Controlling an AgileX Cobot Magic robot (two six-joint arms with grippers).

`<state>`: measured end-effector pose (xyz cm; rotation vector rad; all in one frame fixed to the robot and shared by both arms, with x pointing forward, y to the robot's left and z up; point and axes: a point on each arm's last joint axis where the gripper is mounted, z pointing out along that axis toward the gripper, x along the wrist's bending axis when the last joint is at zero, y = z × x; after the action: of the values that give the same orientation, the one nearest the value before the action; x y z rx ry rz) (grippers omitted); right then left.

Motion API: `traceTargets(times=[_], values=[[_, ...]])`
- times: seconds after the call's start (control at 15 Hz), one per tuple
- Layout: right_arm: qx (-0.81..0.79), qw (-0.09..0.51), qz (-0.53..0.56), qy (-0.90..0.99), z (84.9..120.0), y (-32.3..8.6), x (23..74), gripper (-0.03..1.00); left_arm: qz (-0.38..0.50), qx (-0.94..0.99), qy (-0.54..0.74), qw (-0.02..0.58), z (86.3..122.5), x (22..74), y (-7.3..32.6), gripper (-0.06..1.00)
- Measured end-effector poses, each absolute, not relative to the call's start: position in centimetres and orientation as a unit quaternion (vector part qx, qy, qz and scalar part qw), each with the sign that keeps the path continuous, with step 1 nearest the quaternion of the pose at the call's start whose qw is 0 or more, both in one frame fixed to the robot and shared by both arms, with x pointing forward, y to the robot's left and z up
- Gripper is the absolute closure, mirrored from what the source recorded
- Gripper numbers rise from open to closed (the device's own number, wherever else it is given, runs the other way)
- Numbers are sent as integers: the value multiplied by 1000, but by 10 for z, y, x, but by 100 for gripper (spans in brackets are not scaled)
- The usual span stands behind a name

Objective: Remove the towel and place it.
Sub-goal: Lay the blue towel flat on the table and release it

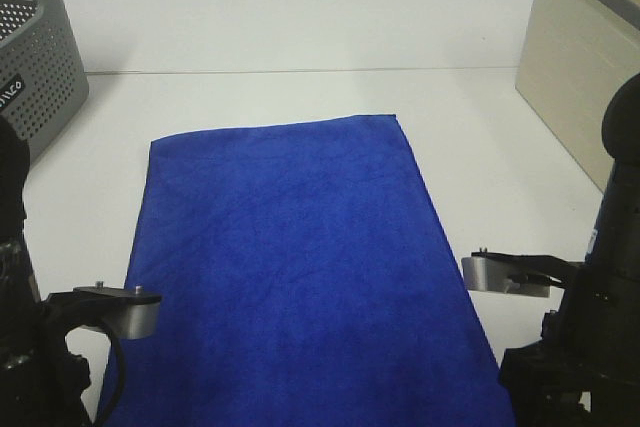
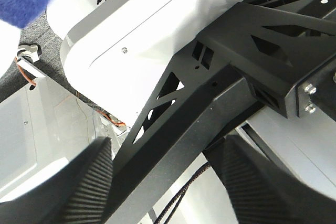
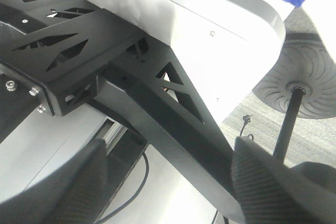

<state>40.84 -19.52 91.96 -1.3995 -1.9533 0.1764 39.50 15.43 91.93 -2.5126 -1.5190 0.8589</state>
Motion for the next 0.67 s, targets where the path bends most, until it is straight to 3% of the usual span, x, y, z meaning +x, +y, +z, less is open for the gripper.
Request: traceTargets(times=[0.27, 0.47, 0.6, 0.67], values=[[-538, 332, 31, -775, 940, -185, 437, 30, 279, -822, -495, 40, 926, 401, 151, 35], [-555, 251, -10, -793, 974, -179, 480, 30, 213, -844, -492, 26, 940, 430, 151, 35], [-576, 205, -64, -788, 1000, -189, 520, 30, 153, -837, -525, 0, 955, 466, 168, 35], [-602, 168, -137, -769, 1027, -209, 568, 29, 95, -814, -570, -50, 979, 514, 195, 35]])
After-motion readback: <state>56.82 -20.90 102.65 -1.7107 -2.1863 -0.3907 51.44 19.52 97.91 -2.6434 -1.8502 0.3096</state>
